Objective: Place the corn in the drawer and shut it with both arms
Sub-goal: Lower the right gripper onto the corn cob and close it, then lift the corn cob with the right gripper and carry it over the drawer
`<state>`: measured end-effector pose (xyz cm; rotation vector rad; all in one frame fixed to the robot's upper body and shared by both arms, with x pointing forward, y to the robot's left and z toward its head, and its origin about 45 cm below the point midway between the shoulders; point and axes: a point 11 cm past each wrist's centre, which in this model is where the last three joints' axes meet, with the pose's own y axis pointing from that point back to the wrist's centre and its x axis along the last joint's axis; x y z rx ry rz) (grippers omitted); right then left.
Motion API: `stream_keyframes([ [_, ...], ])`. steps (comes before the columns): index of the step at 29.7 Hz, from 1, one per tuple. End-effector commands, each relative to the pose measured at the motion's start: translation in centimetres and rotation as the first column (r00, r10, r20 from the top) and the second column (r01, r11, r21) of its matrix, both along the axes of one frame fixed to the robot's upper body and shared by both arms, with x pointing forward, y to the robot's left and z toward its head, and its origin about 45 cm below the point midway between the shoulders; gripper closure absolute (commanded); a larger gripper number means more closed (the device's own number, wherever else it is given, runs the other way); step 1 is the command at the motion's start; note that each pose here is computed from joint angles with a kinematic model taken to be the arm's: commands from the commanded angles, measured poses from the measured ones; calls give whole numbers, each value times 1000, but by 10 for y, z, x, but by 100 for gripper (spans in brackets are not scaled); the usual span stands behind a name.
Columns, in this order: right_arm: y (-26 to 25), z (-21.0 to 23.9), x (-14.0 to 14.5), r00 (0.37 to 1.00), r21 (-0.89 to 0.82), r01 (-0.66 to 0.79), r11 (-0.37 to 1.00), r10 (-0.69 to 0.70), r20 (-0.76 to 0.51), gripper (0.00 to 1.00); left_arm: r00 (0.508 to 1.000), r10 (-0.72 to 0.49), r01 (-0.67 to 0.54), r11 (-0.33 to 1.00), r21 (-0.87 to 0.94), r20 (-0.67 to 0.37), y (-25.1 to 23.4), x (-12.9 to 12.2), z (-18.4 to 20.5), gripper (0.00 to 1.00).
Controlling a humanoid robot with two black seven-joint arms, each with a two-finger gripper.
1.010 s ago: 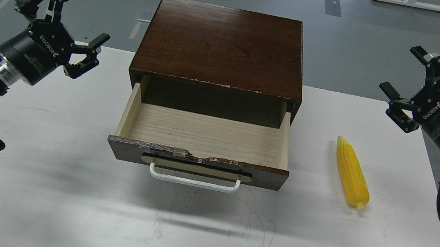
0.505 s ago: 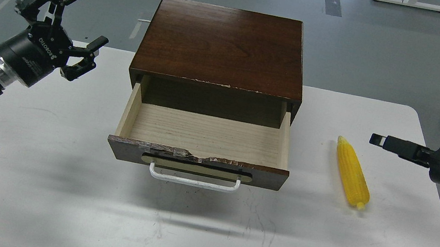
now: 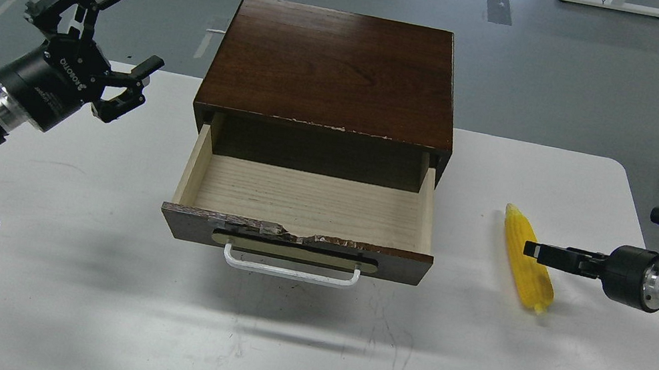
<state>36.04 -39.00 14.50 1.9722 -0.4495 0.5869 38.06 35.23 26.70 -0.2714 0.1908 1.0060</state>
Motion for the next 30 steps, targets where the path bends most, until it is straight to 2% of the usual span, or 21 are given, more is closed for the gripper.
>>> stream_keyframes([
  [1,6,-6,1,1000,3,-7,1000,7,-8,1,1000,-8,8,1000,17,3,-1,0,-1,1],
  [8,9,-13,-3,999,-9,-20,1000,19,-28,12,1000,-9,8,1000,23,2,0,-1,-1,1],
  [9,8,-14,-3,999,-11,-21,1000,21,-32,20,1000,-9,8,1000,23,2,0,-1,-1,1],
  [11,9,-15,-4,999,-10,-21,1000,21,-35,27,1000,-8,8,1000,25,2,0,-1,-1,1],
  [12,9,-16,-5,999,-11,-22,1000,21,-37,37,1000,-8,8,1000,25,3,0,-1,-1,1],
  [13,8,-16,-6,999,-11,-22,1000,21,-40,53,1000,-7,7,1000,25,3,1,-1,-1,1],
  [16,8,-18,-8,999,-11,-21,1000,20,-46,71,1000,-6,6,1000,29,3,2,-1,0,1],
  [22,11,-15,-5,999,-5,-28,1000,28,-42,84,1000,-5,5,1000,28,1,2,-2,-1,1],
  [27,17,-7,-1,999,8,-43,999,43,-24,84,1000,-7,7,999,35,4,2,-2,0,1],
  [30,24,24,18,997,19,-66,998,65,46,84,1000,-6,6,999,37,4,3,-2,0,1],
])
